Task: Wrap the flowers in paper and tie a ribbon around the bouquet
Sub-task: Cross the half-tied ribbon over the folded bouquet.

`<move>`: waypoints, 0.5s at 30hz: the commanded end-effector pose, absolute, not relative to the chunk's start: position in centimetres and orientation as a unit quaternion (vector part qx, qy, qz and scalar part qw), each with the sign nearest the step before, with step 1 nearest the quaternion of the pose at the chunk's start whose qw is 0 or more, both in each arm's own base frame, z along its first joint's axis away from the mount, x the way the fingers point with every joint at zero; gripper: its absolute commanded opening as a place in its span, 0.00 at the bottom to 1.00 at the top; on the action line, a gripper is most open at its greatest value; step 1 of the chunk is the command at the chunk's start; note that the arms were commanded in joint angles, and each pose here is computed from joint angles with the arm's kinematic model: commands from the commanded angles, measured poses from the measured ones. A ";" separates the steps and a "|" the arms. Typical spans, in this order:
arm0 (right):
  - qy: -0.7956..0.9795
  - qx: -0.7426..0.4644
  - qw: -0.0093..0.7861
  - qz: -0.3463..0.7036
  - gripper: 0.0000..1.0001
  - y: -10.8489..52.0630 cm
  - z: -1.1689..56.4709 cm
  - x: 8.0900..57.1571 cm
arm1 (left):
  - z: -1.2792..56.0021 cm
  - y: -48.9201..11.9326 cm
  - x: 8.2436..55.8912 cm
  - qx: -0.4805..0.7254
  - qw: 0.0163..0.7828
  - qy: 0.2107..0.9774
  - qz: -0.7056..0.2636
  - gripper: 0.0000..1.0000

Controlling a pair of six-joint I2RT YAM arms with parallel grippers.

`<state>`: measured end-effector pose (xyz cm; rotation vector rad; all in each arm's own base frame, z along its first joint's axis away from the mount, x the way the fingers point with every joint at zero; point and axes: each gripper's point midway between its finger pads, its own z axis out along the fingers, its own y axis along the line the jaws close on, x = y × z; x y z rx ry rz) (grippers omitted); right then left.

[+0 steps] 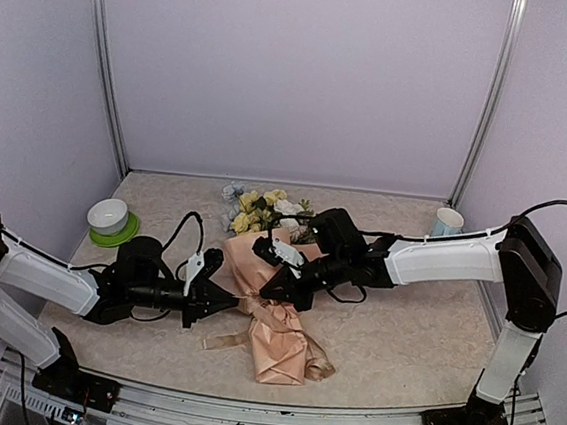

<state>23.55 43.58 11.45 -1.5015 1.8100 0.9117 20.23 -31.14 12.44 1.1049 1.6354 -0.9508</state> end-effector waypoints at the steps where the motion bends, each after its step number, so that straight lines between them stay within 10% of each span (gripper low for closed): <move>1: 0.667 -0.544 0.323 0.393 0.00 43.2 15.4 23.0 | 11.8 -31.0 20.5 0.440 0.457 0.671 -0.385 0.00; 15: 0.695 -0.455 0.310 0.463 0.00 41.5 14.6 23.3 | 12.1 -33.1 21.2 0.460 0.445 0.649 -0.410 0.00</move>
